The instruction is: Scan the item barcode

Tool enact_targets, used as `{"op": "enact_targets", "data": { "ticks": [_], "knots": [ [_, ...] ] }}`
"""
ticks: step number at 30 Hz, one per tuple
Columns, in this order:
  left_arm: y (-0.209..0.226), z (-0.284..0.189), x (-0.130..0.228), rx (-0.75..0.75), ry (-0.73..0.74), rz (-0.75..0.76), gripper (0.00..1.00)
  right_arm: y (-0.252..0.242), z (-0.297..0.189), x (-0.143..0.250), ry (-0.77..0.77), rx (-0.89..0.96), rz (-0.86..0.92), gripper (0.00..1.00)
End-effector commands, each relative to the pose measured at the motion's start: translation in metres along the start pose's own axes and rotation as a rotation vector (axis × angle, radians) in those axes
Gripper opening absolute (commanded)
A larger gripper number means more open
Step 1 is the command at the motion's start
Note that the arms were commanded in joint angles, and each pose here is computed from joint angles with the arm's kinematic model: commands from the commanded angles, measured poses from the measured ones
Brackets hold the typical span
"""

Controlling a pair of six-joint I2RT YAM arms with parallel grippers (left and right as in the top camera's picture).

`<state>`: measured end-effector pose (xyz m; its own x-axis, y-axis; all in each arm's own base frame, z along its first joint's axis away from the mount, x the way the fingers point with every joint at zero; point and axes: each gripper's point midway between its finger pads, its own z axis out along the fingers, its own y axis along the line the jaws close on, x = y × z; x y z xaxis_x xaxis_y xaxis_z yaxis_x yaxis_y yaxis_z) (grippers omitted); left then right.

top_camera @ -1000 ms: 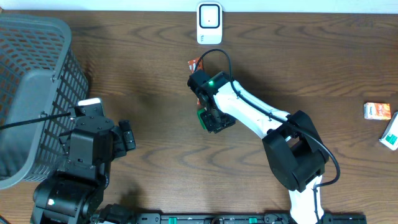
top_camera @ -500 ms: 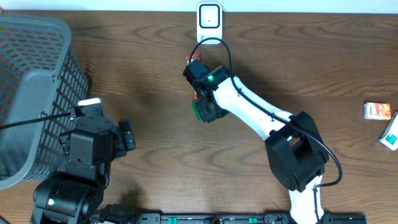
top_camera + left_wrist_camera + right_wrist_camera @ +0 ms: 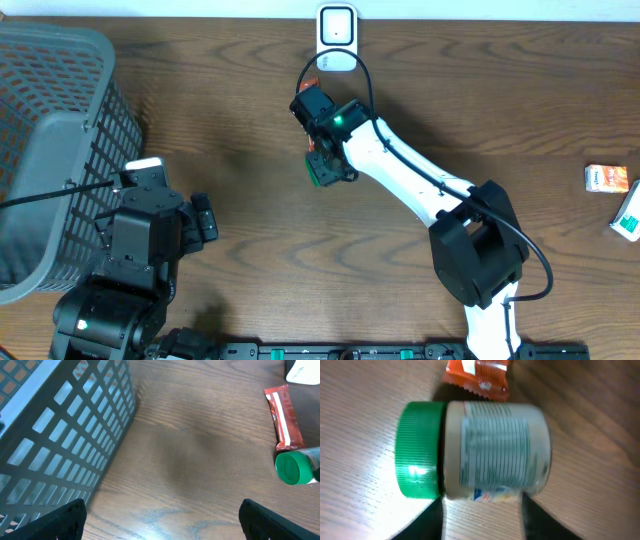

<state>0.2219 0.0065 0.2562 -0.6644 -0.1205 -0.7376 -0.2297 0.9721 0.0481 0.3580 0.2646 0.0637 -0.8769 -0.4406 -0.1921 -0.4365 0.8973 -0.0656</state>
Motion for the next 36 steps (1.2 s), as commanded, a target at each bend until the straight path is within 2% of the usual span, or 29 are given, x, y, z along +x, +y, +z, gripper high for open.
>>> {"op": "enact_targets", "data": {
  "ticks": [1, 2, 6, 7, 16, 27, 31, 36],
  "knots": [
    [0.003, -0.003, -0.004, -0.008, -0.014, 0.004, 0.98, 0.000, -0.022, -0.017, -0.071, -0.005, -0.002, 0.55],
    [0.003, -0.003, -0.004, -0.008, -0.014, 0.004, 0.98, 0.000, -0.024, -0.019, -0.076, -0.005, -0.001, 0.58],
    [0.003, -0.003, -0.004, -0.008, -0.014, 0.004, 0.98, -0.001, -0.026, -0.021, -0.081, -0.008, 0.005, 0.96],
    [0.003, -0.003, -0.004, -0.008, -0.014, 0.004, 0.98, -0.001, -0.026, -0.019, -0.071, -0.006, 0.012, 0.99],
    [0.003, -0.003, -0.004, -0.008, -0.014, 0.004, 0.98, 0.002, -0.026, -0.001, -0.006, 0.005, 0.136, 0.99],
    [0.003, -0.003, -0.004, -0.008, -0.014, 0.004, 0.98, 0.006, -0.023, -0.022, -0.083, -0.019, 0.185, 0.99],
    [0.003, -0.003, -0.004, -0.008, -0.014, 0.004, 0.98, 0.006, -0.016, -0.011, -0.031, -0.005, 0.265, 0.99],
    [0.003, -0.003, -0.004, -0.008, -0.014, 0.004, 0.98, 0.016, -0.001, 0.000, 0.021, 0.002, 0.282, 0.99]
  ]
}}
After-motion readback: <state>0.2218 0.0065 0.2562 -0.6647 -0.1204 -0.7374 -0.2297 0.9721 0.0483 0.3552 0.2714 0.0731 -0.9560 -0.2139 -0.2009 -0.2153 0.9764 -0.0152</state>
